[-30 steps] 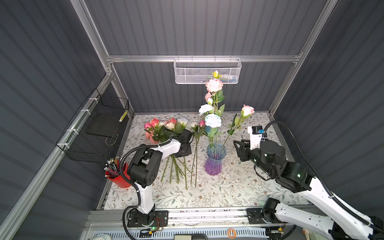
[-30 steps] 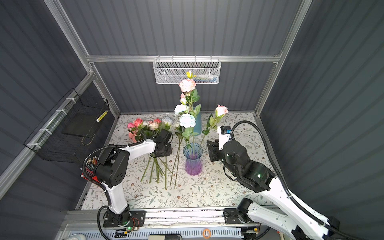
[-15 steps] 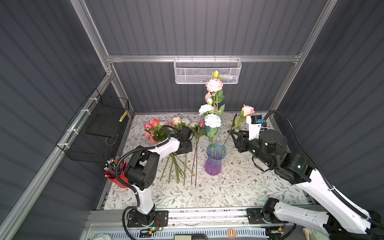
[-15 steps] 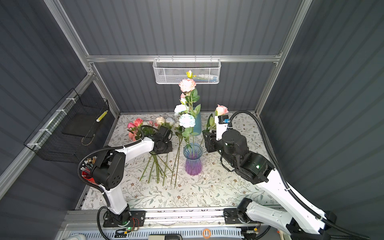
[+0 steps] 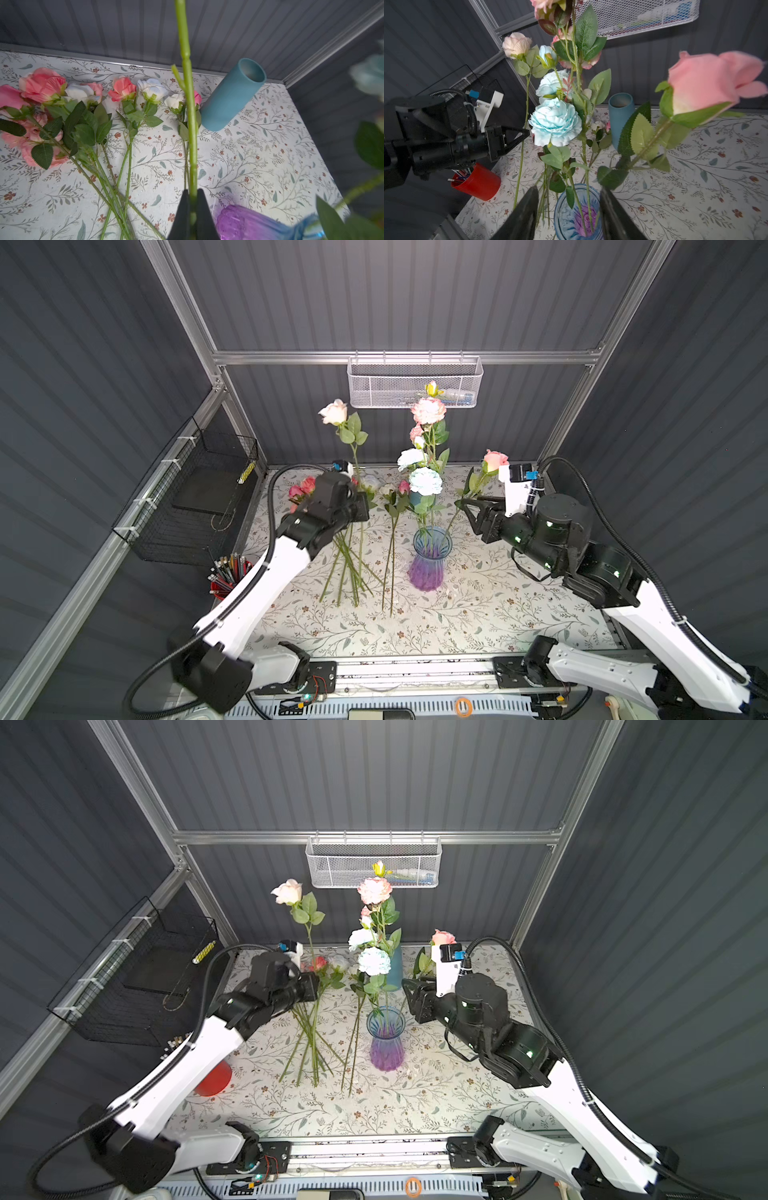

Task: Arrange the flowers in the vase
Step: 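Close left gripper on a white rose stem and lift it upright, then close right gripper on the white rose stem beside the left gripper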

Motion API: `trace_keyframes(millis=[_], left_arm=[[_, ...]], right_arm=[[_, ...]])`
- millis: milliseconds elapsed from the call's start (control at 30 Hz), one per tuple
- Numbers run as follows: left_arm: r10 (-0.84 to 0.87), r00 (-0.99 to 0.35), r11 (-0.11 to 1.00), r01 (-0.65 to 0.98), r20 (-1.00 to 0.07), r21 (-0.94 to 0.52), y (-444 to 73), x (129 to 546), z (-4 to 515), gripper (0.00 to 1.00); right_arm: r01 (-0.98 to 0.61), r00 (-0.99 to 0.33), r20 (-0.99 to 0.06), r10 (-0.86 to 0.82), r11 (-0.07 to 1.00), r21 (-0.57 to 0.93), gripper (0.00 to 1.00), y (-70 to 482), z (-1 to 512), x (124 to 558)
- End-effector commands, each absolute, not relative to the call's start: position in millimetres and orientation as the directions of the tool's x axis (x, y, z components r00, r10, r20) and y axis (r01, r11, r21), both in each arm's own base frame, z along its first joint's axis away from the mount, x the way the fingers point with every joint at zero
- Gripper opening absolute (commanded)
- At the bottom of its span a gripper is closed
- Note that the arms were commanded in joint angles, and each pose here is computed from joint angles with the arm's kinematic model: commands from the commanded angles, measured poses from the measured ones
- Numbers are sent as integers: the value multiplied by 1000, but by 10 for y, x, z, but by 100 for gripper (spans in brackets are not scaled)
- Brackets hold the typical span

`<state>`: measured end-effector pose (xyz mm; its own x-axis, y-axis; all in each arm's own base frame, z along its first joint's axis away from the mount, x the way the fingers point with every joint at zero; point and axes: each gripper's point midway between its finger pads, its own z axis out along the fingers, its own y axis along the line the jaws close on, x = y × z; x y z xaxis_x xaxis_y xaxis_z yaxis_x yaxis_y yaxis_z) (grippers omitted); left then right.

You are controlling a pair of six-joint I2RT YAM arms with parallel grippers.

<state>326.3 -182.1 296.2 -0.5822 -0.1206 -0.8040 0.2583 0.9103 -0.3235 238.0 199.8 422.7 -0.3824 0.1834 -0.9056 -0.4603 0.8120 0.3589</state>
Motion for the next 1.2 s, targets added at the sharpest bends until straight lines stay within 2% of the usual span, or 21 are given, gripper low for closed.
trace_keyframes(millis=[0,133,267,467,567,733,1000,1167], left_arm=[[-133,-451,846,412,-882,-339,-1806,2851,3279,0],[-157,-354,793,511,-922,-331,-1717,2473,3682,0],[-137,-379,728,588,-915,-352,-1948,2450,3816,0],[-100,-329,675,671,-939,-307,-2311,2405,4161,0],[-78,-337,647,699,-938,-304,-2481,2369,4181,0],[-133,-347,594,722,-928,-355,-2552,2270,4212,0],[-136,-339,581,734,-931,-352,-2440,2105,4225,0],[-122,-337,582,738,-934,-342,-2429,2086,4203,0]], right_arm=[[-512,-442,-879,181,753,413,51,2111,4291,2231],[-547,-471,-865,173,712,441,51,2256,4334,2130],[-584,-477,-864,163,676,450,52,2442,4453,2091],[-644,-487,-863,132,613,458,54,2883,4685,2110],[-659,-492,-863,116,597,457,54,3083,4714,2144],[-660,-502,-858,109,592,462,54,3347,4677,2191],[-654,-514,-849,122,585,480,54,3614,4646,2322],[-662,-517,-850,104,581,474,50,3790,4614,2406]])
